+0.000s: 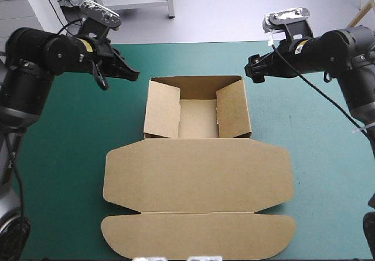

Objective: Fold the box

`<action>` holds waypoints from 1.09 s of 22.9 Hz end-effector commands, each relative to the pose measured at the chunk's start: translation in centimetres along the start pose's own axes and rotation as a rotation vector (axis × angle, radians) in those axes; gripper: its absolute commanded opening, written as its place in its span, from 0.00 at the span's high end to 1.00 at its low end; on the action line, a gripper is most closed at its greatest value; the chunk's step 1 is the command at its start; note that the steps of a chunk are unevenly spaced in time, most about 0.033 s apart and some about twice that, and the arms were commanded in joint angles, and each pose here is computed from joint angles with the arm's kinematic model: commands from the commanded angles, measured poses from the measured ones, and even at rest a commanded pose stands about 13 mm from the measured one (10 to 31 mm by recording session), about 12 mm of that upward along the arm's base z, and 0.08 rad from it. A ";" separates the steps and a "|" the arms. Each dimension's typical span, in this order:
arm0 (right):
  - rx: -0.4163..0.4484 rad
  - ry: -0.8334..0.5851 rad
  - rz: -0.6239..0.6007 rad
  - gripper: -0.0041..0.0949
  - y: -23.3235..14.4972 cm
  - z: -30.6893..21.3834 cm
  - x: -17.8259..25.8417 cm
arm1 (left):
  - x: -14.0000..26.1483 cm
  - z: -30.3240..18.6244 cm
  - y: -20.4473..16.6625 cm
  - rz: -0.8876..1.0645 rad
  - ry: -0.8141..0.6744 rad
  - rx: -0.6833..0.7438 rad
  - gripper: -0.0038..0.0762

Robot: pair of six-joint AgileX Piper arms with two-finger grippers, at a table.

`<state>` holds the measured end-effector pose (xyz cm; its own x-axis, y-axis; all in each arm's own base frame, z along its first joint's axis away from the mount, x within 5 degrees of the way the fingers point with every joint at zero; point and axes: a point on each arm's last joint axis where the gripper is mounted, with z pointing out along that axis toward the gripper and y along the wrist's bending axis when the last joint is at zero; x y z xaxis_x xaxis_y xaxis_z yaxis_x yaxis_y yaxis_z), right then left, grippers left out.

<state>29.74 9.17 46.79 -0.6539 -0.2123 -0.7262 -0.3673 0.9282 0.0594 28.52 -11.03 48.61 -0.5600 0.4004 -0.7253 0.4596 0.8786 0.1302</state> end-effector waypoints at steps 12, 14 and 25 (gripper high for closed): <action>-0.036 0.020 0.023 0.05 -0.3 4.0 -0.9 | 15.1 -3.2 -0.8 0.080 0.290 -0.142 0.96; -0.056 0.098 0.041 0.05 -0.6 7.2 -0.5 | 17.5 -2.0 -1.2 0.062 0.320 -0.150 0.96; -0.117 0.336 0.106 0.05 -1.2 17.0 2.1 | 23.3 0.6 -2.2 0.050 0.435 -0.126 0.96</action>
<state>40.22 12.78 31.59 -0.8921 -0.2438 -0.3805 -0.3335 0.9234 0.1901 14.87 -3.82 30.37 -0.8100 0.4973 -0.3108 0.4366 0.8652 0.2466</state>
